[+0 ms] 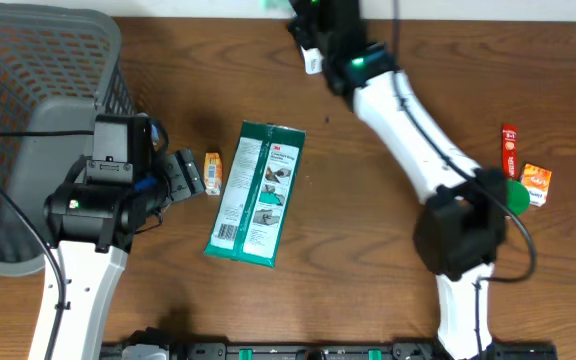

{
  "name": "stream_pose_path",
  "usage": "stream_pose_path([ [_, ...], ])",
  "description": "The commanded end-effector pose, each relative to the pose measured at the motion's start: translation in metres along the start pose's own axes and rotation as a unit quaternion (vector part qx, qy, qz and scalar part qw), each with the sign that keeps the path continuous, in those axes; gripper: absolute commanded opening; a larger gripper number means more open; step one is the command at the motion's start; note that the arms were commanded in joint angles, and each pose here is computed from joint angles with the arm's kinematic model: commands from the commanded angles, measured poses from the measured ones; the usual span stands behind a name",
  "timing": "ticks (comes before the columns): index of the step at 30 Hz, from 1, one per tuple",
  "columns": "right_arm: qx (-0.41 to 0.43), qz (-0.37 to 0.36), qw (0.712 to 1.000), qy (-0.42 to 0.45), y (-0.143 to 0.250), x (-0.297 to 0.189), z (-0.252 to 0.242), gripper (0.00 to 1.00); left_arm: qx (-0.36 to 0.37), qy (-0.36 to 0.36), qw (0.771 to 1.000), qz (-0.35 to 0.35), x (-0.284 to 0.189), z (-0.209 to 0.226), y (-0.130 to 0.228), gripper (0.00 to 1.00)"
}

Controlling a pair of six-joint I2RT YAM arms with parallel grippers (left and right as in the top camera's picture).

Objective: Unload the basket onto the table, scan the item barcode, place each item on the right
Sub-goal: 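Carry the wipes pack right and release it at the table's right edge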

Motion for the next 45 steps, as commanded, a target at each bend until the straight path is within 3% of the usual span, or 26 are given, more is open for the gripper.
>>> stream_pose_path([
  [1,-0.074,0.126,0.982,0.123,0.04,0.03,0.028,0.01,0.003,-0.001,1.0,-0.008,-0.003,0.0,-0.003,0.86],
  [5,-0.091,0.147,0.972,0.16,0.068,0.057,0.056,0.01,0.003,-0.001,1.0,-0.008,-0.003,0.0,-0.003,0.86],
  [8,-0.046,0.142,0.969,0.199,0.074,0.063,0.058,0.01,0.003,-0.001,1.0,-0.008,-0.003,0.0,-0.003,0.86],
  [14,0.009,0.1,0.964,0.248,0.032,0.031,0.01,0.01,0.003,-0.001,1.0,-0.008,-0.003,0.0,-0.003,0.86],
  [19,0.01,0.143,0.974,0.177,0.013,-0.021,-0.032,0.01,0.003,-0.001,1.0,-0.008,-0.003,0.0,-0.003,0.86],
  [23,0.06,0.2,0.977,0.053,0.031,-0.066,-0.056,0.01,0.003,-0.001,1.0,-0.008,-0.003,0.0,-0.003,0.86],
  [26,0.102,0.255,0.958,-0.078,0.066,-0.095,-0.071,0.01,0.003,-0.001,1.0,-0.008,-0.003,0.0,-0.003,0.86],
  [30,0.158,0.357,0.902,-0.186,0.131,-0.118,-0.09,0.01,0.003,-0.001,1.0,-0.008,-0.003,0.0,-0.003,0.86],
  [34,0.203,0.461,0.842,-0.193,0.206,-0.125,-0.107,0.01,0.003,-0.001,1.0,-0.008,-0.003,0.0,-0.003,0.86],
  [40,0.274,0.52,0.794,-0.156,0.299,-0.132,-0.127,0.01,0.003,-0.001,1.0,-0.008,-0.003,0.0,-0.003,0.86],
  [41,0.289,0.524,0.789,-0.143,0.311,-0.135,-0.132,0.15,0.003,-0.001,1.0,-0.008,-0.003,0.0,-0.003,0.86],
  [43,0.315,0.531,0.777,-0.122,0.326,-0.142,-0.142,0.8,0.003,-0.001,1.0,-0.008,-0.003,0.0,-0.003,0.86],
  [44,0.329,0.532,0.772,-0.116,0.332,-0.146,-0.146,0.99,0.003,-0.001,1.0,-0.008,-0.003,0.0,-0.003,0.86],
  [45,0.342,0.527,0.769,-0.118,0.336,-0.149,-0.15,0.99,0.003,-0.001,1.0,-0.008,-0.003,0.0,-0.003,0.86],
])
Point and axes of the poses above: each gripper's point midway between its finger pads, its own x axis out along the fingers, its own z axis along the line the jaws close on, y = z × x, the point moved 10 cm from there along -x, back along the fingers, and after that the axes turned 13 degrees about -x, right-handed, at the moved point
